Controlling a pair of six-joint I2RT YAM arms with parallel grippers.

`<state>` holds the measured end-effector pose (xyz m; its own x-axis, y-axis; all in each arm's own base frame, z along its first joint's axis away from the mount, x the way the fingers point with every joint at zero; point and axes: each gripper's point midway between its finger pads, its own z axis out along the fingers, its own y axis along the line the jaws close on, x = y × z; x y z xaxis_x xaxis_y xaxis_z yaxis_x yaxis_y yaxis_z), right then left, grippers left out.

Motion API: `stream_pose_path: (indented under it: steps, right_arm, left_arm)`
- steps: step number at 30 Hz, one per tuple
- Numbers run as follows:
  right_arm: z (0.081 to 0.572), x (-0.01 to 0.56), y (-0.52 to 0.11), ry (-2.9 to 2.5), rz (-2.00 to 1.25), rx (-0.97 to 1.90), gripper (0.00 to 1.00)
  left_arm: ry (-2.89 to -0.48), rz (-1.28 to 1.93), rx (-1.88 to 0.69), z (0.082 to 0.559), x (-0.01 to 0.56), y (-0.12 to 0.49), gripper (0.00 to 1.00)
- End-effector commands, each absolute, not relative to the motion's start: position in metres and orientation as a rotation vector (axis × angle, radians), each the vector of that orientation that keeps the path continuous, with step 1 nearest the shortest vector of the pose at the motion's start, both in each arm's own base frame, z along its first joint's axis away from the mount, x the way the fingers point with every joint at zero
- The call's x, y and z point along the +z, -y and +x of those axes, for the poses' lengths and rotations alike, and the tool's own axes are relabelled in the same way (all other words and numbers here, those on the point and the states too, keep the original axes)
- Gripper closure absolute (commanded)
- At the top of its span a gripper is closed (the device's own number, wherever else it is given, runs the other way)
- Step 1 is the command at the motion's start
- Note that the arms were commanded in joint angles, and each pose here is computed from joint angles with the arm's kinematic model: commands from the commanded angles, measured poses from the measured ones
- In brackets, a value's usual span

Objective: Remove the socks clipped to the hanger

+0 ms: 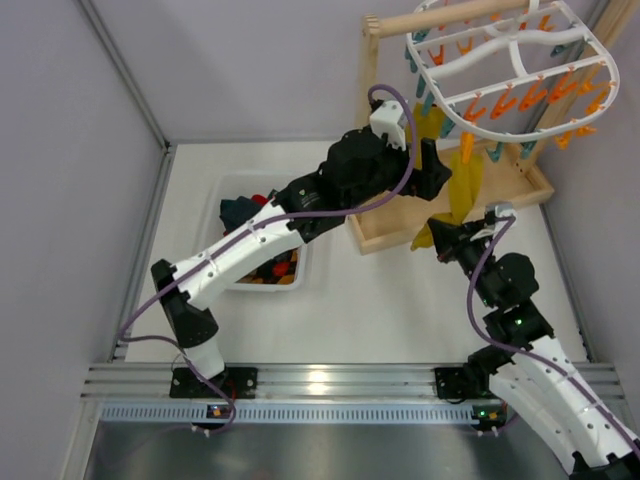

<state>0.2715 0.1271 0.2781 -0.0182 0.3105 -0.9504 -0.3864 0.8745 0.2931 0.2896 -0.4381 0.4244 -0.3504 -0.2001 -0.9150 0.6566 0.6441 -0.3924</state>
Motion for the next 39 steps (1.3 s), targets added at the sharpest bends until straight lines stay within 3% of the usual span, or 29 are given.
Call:
stream_pose_path:
  steps: [1, 15, 29, 35, 39]
  right_arm:
    - [0.253, 0.269, -0.128, -1.557, -0.078, 0.608, 1.00]
    - [0.233, 0.255, -0.122, -1.612, -0.090, 0.606, 1.00]
    - [0.235, 0.254, -0.129, -1.611, -0.096, 0.644, 1.00]
    - [0.230, 0.258, -0.133, -1.600, -0.117, 0.671, 1.00]
    - [0.228, 0.261, -0.134, -1.590, -0.129, 0.683, 1.00]
  left_arm:
    - [-1.633, 0.377, -1.086, 0.298, 0.458, 0.451, 0.01]
    - [-1.553, 0.489, -1.393, 0.303, 0.461, 0.528, 0.01]
    - [-1.499, 0.425, -1.405, 0.322, 0.460, 0.543, 0.15]
    - [-1.451, 0.439, -1.371, 0.333, 0.458, 0.547, 0.16]
    - [-1.398, 0.435, -1.396, 0.343, 0.463, 0.546, 0.29]
